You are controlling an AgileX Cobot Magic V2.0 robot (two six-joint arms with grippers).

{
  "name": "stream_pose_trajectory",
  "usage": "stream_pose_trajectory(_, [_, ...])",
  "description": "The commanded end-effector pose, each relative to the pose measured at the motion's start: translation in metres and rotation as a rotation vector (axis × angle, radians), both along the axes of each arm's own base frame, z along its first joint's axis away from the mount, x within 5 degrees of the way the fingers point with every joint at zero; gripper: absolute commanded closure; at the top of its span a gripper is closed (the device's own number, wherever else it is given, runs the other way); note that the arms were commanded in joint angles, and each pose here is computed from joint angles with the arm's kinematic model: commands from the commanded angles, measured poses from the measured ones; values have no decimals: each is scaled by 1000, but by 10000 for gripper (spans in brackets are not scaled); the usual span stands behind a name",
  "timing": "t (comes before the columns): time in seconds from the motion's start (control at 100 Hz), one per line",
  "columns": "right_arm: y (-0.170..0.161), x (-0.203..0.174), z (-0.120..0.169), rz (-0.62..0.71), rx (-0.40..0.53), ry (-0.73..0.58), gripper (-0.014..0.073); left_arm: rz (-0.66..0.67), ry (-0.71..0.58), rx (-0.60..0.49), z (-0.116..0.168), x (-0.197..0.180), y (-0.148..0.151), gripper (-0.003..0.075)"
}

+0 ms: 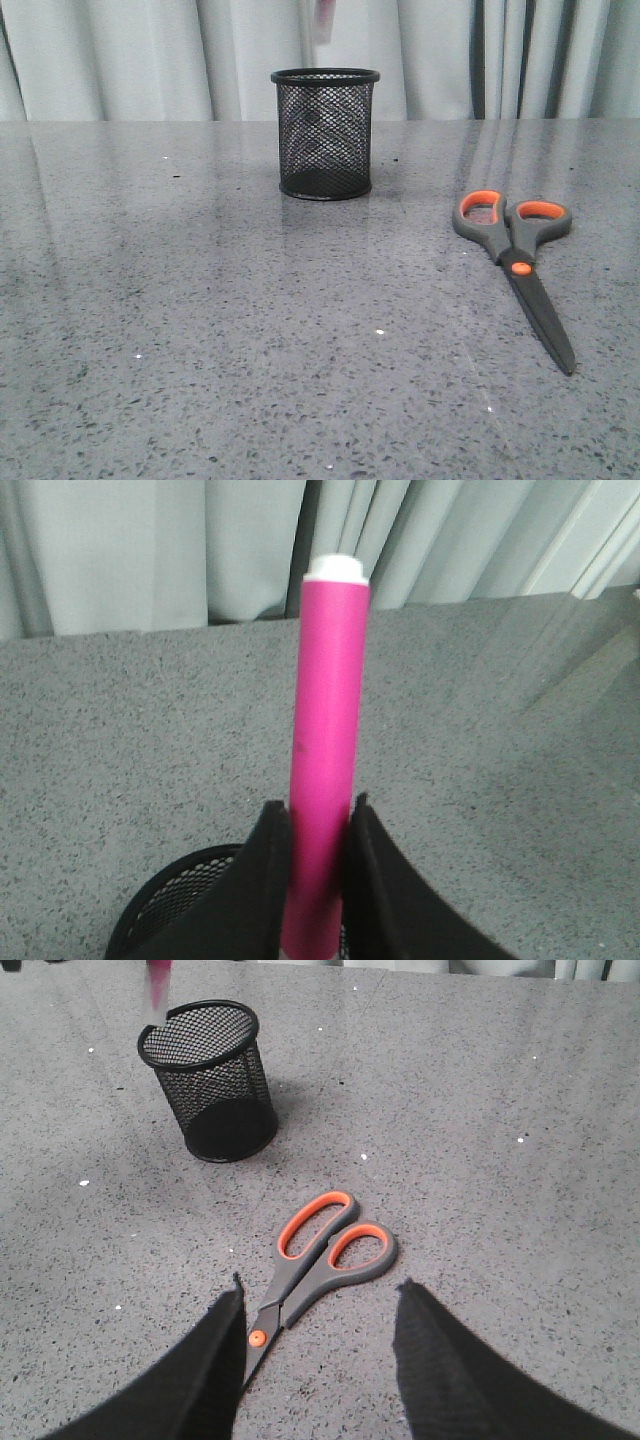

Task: Put pen and scissors into bin
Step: 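Lift the pink marker upright and carry it over the mesh cup, then lower the marker into the mesh cup and open the left gripper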

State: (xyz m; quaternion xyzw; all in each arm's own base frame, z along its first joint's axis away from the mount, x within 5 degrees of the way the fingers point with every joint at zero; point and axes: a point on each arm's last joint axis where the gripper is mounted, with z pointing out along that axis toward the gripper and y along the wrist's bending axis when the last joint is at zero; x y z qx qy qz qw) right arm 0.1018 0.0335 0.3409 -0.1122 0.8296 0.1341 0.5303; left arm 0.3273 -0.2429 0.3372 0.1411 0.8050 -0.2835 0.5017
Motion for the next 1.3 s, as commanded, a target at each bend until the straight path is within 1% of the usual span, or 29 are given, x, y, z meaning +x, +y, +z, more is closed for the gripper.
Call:
stream_pose_trajectory(0.0, [-1,4,12,-22,20,-78,287,26,-97,-81,26,-2,1,741])
stream_pose_trajectory(0.24, [-1,5,10,-24,18,-74,287,34,-80,-66,12,6,-4,741])
stream_pose_trajectory(0.35, [-1,5,10,-24,18,-74,287,54,-108,-81,11,10,-5,741])
stream_pose_trajectory(0.62, [-1,5,10,-24,18,-74,287,70,-171,-77,11,12,-3,741])
stream_pose_trajectory(0.88, [-1,5,10,-24,18,-74,287,71,-131,-45,-8,10,-1,741])
stream_pose_trajectory(1.2, [-1,4,10,-23,18,-71,287,78,-134,-54,-7,10,-1,741])
stream_pose_trajectory(1.25, [-1,4,10,-22,17,-69,287,80,-139,-57,-7,10,-1,734])
stream_pose_trajectory(1.29, [-1,4,10,-22,17,-69,287,81,-140,-58,-7,10,-1,715])
